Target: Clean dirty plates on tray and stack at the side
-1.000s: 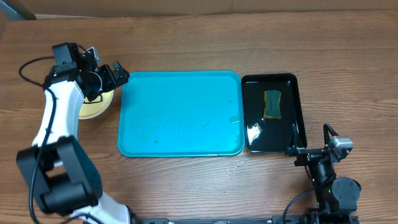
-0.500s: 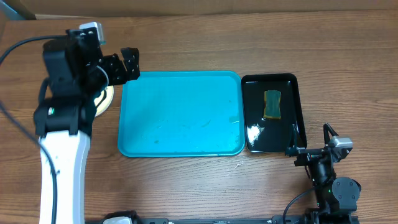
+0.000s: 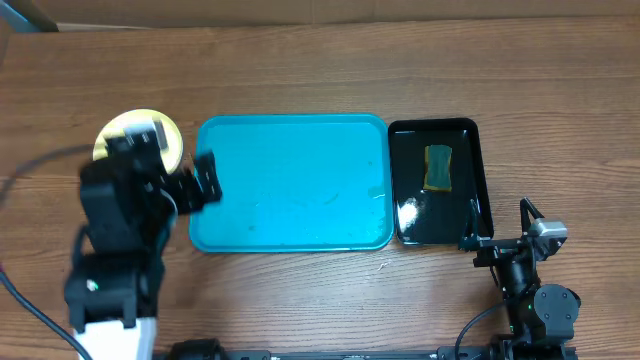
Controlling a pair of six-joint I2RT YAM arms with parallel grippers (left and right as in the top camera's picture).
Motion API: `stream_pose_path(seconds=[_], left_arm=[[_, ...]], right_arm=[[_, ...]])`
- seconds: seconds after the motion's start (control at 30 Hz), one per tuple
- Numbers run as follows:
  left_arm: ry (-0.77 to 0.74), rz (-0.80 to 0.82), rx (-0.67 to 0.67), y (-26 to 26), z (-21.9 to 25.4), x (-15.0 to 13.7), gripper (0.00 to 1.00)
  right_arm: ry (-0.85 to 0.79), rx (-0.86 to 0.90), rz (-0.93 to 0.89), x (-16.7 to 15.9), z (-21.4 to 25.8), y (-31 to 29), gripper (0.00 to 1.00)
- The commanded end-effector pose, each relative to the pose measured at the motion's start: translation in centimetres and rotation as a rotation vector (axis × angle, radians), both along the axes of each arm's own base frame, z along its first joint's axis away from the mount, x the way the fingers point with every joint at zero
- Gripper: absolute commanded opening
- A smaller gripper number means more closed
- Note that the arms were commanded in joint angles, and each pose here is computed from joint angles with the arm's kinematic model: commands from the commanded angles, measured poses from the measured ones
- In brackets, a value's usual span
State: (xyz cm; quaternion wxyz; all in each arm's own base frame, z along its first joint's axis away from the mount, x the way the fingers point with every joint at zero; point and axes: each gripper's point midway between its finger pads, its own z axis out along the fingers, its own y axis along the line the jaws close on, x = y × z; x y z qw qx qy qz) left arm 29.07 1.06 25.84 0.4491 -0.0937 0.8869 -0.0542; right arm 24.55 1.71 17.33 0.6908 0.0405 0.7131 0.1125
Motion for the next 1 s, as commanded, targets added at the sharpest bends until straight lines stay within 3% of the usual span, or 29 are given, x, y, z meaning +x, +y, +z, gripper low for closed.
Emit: stream_pose_path(seconds=[0.0,0.13,0.23,0.43,0.6,0.73,0.97], left_arm=[[0.046,0.047,0.078,1.2,-4.0,-2.8,1.00],[0.019,0.050,0.080,1.1,-7.3,-4.5,1.00],[-0.096,0.064,0.051,0.9,-7.6,-4.6,1.00],[-0.572,0.100,-0.003,1.0,-1.0,-3.4,1.00],[-0.914,0.061,-0.003,0.3,4.3,-5.3,1.00],[-0.986,0.057,0.000,0.2,3.6,-6.4,1.00],[-0.924,0.043,-0.006,0.0,-1.0,-5.5,1.00]], right_arm=[[-0.003,0.003,-0.016,0.0,-0.2,-0.3,1.00],[-0.004,0.003,-0.016,0.0,-0.2,-0.3,1.00],[-0.004,0.003,-0.016,0.0,-0.2,-0.3,1.00],[-0.004,0.003,-0.016,0.0,-0.2,-0.3,1.00],[-0.004,0.003,-0.016,0.0,-0.2,-0.3,1.00],[-0.003,0.003,-0.016,0.0,-0.2,-0.3,1.00],[-0.003,0.003,-0.016,0.0,-0.2,-0.3,1.00]])
